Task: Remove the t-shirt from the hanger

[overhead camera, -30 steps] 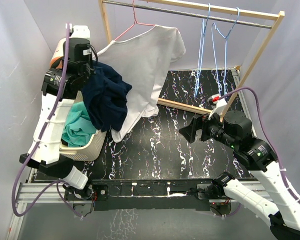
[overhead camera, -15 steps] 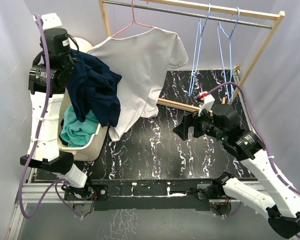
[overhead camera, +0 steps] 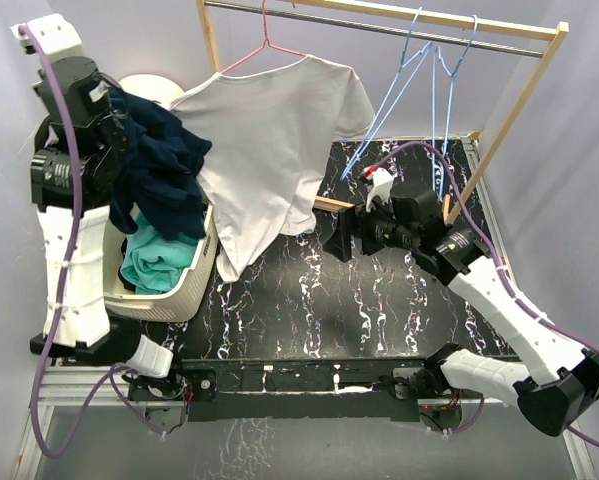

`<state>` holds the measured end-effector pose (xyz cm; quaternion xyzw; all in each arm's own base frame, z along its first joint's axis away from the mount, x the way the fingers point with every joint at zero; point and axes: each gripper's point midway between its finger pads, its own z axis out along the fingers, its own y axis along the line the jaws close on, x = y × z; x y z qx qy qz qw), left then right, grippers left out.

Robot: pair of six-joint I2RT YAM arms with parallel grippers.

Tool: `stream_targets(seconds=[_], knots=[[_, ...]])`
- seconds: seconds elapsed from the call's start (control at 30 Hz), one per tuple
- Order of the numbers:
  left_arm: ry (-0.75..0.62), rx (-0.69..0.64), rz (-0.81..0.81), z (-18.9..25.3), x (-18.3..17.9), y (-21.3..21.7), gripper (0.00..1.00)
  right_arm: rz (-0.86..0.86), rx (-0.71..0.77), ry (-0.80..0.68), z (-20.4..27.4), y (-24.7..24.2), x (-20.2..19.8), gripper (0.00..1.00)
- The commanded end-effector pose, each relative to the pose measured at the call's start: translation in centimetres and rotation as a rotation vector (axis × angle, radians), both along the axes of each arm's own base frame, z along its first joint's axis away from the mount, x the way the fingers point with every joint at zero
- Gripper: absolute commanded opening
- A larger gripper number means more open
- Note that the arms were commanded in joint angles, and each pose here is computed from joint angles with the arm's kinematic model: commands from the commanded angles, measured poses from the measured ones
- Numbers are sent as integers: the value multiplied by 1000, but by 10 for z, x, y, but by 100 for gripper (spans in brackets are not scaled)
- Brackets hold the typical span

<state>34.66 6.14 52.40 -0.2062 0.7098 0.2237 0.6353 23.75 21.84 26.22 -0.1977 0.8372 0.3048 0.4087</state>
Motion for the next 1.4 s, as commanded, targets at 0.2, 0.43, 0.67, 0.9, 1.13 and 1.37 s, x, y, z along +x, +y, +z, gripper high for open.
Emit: stream_targets(seconds=[0.2, 0.43, 0.67, 0.9, 1.13, 1.37], knots=[[-90, 11, 63, 18, -36, 17, 0, 85, 94, -112, 45, 26, 17, 97], [172, -70, -106, -118, 20, -19, 0, 140, 124, -88, 37, 24, -7, 97], [286, -183, -183, -210, 37, -32, 0, 170, 107, -98, 39, 11, -30, 96], [415, -412, -149, -309, 39, -12, 0, 155, 88, -90, 33, 3, -36, 96], [540, -540, -153, -383, 19, -23, 0, 241, 141, -87, 47, 10, -53, 96], [560, -582, -198, -402, 5, -34, 54, 395, 226, -88, 85, 26, -73, 94]])
